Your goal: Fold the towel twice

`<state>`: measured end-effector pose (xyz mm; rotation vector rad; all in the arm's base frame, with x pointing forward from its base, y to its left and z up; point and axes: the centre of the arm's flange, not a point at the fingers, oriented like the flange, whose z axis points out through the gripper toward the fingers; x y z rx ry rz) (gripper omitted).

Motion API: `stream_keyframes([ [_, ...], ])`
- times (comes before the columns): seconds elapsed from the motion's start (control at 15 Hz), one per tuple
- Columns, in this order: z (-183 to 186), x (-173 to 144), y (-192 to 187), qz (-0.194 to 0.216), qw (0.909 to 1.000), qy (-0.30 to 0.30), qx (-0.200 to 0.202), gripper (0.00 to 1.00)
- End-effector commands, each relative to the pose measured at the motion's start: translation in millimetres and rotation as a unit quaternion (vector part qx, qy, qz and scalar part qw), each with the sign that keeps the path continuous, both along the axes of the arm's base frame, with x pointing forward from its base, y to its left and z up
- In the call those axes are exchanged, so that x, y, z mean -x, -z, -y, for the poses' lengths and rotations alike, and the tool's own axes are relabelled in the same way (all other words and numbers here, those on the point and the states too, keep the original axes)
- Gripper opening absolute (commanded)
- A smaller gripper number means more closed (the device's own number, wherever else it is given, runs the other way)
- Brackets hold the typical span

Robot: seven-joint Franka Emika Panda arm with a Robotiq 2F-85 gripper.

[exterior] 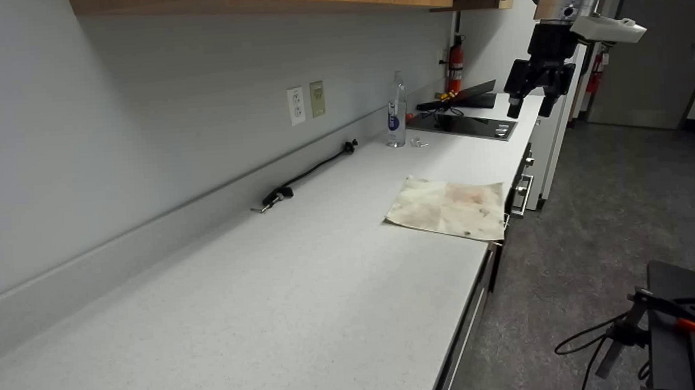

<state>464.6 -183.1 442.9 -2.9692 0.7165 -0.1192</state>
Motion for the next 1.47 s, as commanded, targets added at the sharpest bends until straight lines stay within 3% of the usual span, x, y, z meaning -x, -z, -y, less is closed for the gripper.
stream_keyframes([
  [0.0,42.1,-43.8,20.8,0.009,0.9991,0.041,0.005,1.00],
  [0.27,89.5,-59.6,55.5,-0.003,0.9972,0.072,0.023,1.00],
  [0.67,153.6,-46.0,102.8,-0.051,0.9895,0.131,0.033,1.00],
  [0.73,138.1,-33.5,99.6,-0.047,0.9922,0.110,0.034,1.00],
  [0.87,148.8,-33.3,108.1,-0.054,0.9907,0.120,0.036,1.00],
  [1.13,148.5,-39.4,111.1,-0.054,0.9897,0.124,0.046,1.00],
  [1.4,157.7,-54.1,141.4,-0.077,0.9890,0.121,0.035,1.00],
])
